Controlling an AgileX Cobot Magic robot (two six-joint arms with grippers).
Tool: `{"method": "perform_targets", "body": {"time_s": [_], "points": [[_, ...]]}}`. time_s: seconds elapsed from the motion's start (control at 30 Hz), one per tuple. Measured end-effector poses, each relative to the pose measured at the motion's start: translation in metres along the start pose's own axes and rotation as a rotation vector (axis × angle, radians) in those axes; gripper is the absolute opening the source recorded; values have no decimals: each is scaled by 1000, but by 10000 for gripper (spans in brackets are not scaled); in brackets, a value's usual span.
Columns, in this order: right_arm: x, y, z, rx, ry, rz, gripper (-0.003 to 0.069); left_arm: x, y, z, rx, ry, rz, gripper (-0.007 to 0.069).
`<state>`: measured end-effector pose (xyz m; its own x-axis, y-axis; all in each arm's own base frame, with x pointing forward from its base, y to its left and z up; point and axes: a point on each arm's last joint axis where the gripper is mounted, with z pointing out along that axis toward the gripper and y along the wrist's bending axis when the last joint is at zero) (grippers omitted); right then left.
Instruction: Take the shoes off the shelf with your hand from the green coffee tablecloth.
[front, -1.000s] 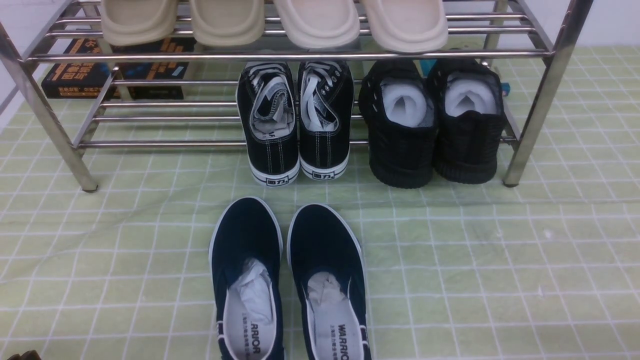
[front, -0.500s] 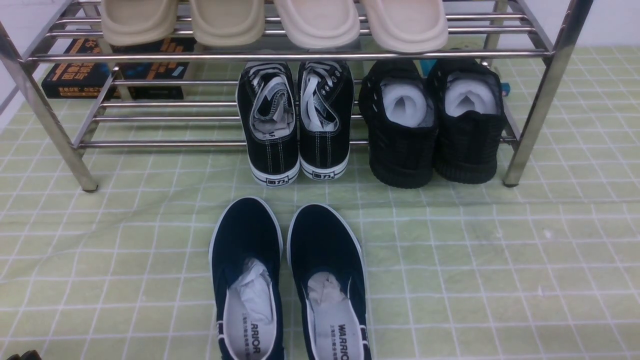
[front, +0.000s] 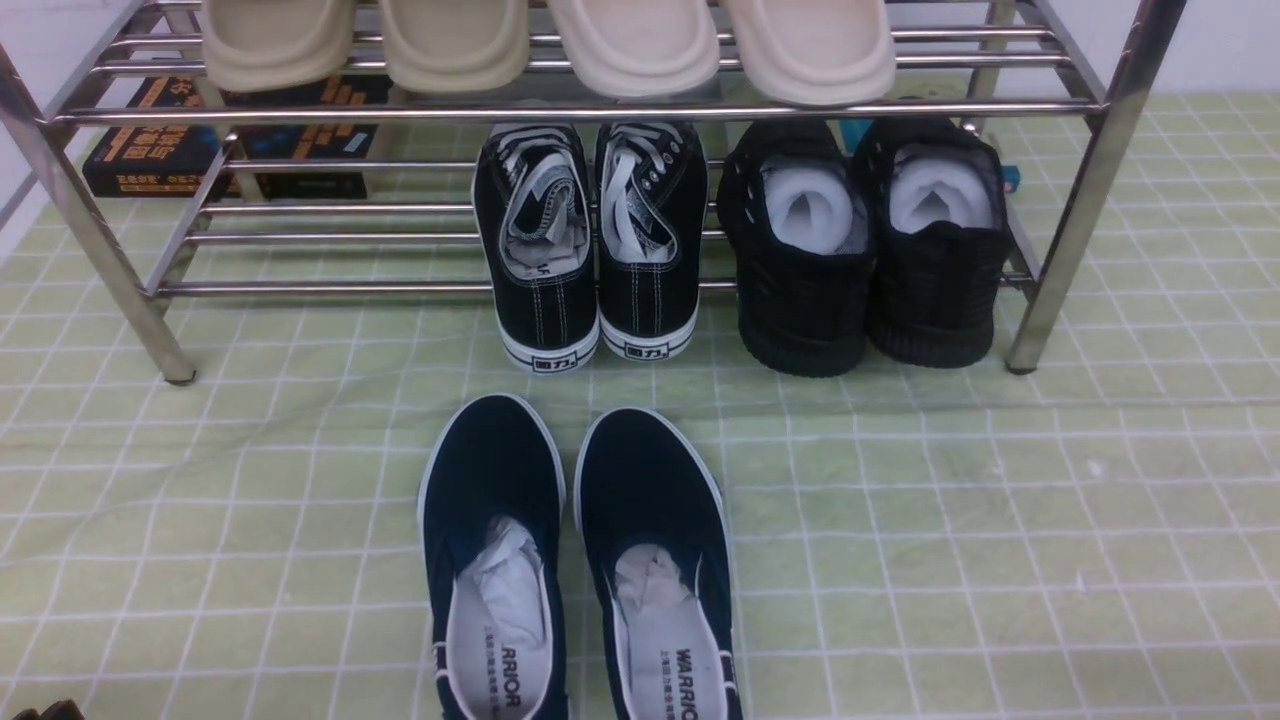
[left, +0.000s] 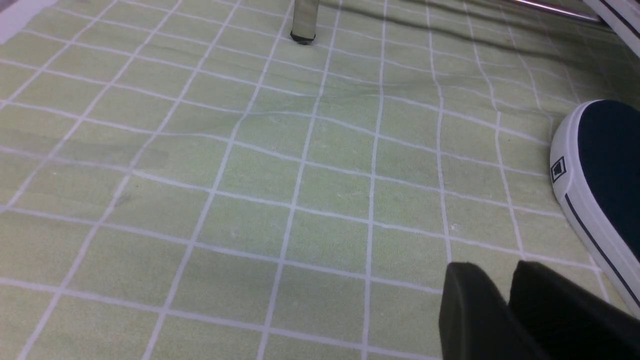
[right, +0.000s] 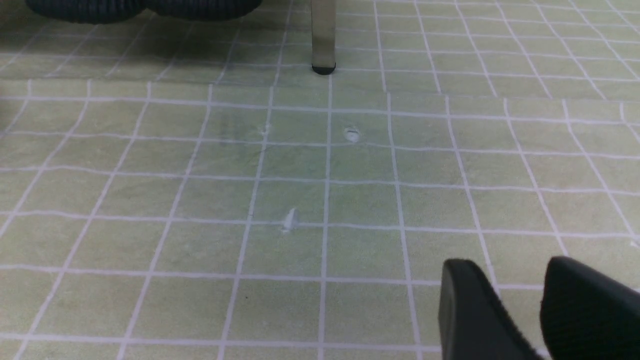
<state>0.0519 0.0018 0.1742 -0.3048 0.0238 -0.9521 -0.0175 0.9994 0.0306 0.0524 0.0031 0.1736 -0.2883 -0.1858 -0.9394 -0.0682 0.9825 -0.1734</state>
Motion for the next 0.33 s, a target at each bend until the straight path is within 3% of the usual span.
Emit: {"method": "perform_targets", "body": {"time_s": [0.33], "points": [[0,0,0,0,0,0,239,0,0,0,0,0,0,162]]}}
